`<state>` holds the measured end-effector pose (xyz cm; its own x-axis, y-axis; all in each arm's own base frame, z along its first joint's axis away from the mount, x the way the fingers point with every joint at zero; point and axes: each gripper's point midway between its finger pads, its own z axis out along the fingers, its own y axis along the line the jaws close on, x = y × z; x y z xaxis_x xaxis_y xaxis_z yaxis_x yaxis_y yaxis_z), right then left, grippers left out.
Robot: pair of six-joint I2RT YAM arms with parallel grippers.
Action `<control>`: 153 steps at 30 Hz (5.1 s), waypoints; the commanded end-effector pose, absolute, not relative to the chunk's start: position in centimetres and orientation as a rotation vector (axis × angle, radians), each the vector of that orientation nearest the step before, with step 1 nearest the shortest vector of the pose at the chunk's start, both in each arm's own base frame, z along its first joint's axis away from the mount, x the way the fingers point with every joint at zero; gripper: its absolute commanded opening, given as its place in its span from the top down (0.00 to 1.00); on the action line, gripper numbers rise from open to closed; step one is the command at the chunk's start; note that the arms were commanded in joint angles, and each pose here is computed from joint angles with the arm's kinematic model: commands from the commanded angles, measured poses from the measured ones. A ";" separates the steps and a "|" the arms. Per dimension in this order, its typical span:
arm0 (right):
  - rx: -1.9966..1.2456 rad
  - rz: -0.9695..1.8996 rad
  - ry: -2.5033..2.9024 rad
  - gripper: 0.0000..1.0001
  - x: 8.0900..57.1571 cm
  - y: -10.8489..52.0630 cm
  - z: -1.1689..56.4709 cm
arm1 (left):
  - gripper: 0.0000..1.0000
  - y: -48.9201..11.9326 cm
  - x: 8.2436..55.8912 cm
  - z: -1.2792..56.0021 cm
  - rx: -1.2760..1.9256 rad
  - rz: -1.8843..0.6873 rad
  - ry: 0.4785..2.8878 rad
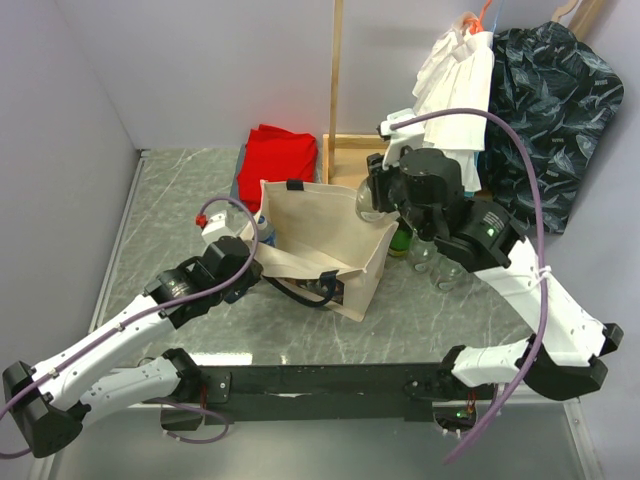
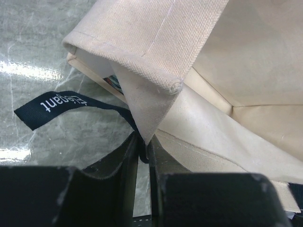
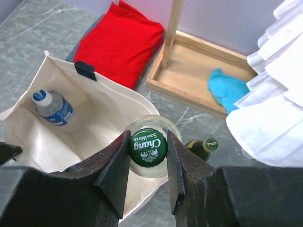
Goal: Take the beverage out of the canvas bag
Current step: Place the drink at the center of the board.
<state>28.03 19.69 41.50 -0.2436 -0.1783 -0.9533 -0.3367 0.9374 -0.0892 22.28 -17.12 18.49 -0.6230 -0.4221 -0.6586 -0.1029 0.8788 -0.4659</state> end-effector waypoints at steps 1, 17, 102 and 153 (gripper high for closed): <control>-0.195 0.237 1.600 1.00 26.8 16.7 49.9 | 0.82 -17.9 22.4 19.1 -0.343 -0.528 2.214; -0.056 0.143 1.606 1.00 24.8 11.3 49.2 | 0.82 -18.8 22.9 19.7 -0.315 -0.551 2.206; 0.397 0.002 1.867 1.00 28.6 4.5 22.2 | 0.83 -18.7 22.8 19.0 -0.303 -0.532 2.223; 0.380 -0.042 1.983 0.90 28.8 4.8 19.8 | 0.83 -18.9 22.9 19.4 -0.299 -0.539 2.219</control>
